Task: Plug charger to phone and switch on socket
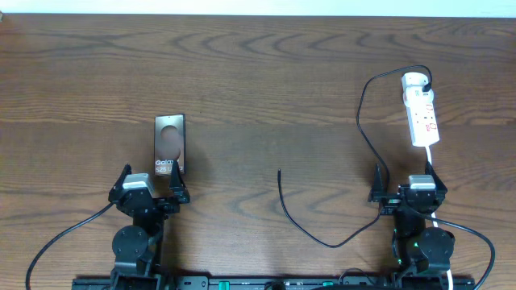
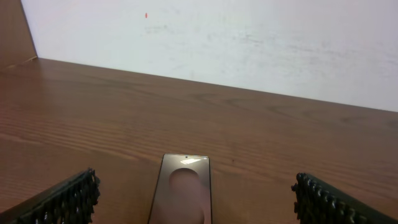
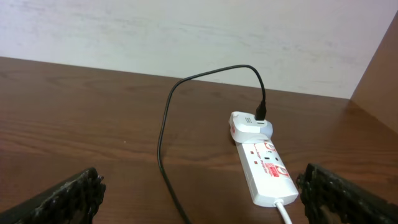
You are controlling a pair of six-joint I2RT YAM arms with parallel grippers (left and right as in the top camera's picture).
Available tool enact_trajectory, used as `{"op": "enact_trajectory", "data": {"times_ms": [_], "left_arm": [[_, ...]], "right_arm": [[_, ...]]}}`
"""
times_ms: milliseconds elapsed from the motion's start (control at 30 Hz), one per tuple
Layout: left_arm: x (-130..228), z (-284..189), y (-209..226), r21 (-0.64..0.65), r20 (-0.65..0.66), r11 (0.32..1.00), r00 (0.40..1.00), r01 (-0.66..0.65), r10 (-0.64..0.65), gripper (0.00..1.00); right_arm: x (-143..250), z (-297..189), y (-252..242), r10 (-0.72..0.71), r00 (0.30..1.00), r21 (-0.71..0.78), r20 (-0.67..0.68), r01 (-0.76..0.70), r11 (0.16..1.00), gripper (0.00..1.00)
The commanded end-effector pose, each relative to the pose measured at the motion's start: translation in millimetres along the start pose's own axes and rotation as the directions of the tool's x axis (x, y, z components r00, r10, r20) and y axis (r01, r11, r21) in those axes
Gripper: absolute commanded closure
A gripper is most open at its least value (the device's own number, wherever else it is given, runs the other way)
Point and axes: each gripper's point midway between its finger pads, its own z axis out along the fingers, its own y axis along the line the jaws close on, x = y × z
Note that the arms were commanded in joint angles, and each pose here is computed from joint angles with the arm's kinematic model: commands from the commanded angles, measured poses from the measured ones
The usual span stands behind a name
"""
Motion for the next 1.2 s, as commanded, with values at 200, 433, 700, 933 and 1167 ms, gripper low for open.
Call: {"op": "enact_trajectory", "data": {"times_ms": [200, 433, 700, 933, 1167], "left_arm": [[18, 1, 7, -0.032, -0.054, 0.999, 0.998, -0.014, 0.012, 0.02], [17, 1, 7, -0.031, -0.051, 0.999, 0.999, -0.013, 0.012, 0.02], [-4, -2, -2, 0.007, -0.022, 1.000, 0.999, 0.024, -0.024, 0.02], [-62, -2, -12, 0.004, -0.078, 1.000, 0.997, 0.020, -0.019, 0.02], [-113, 50, -33, -0.001, -0.383, 1.000, 0.923, -0.024, 0.022, 0.02]], "right_arm": [[0, 0, -4, 0.012, 1.000, 0.018, -0.001, -0.012, 1.000, 0.01], [0, 0, -4, 0.012, 1.000, 0.018, -0.001, -0.012, 1.000, 0.01], [0, 0, -4, 0.012, 1.000, 0.018, -0.001, -0.012, 1.000, 0.01], [0, 0, -4, 0.012, 1.000, 0.018, -0.001, -0.012, 1.000, 0.01], [0, 0, -4, 0.012, 1.000, 0.018, -0.001, -0.012, 1.000, 0.01]]}}
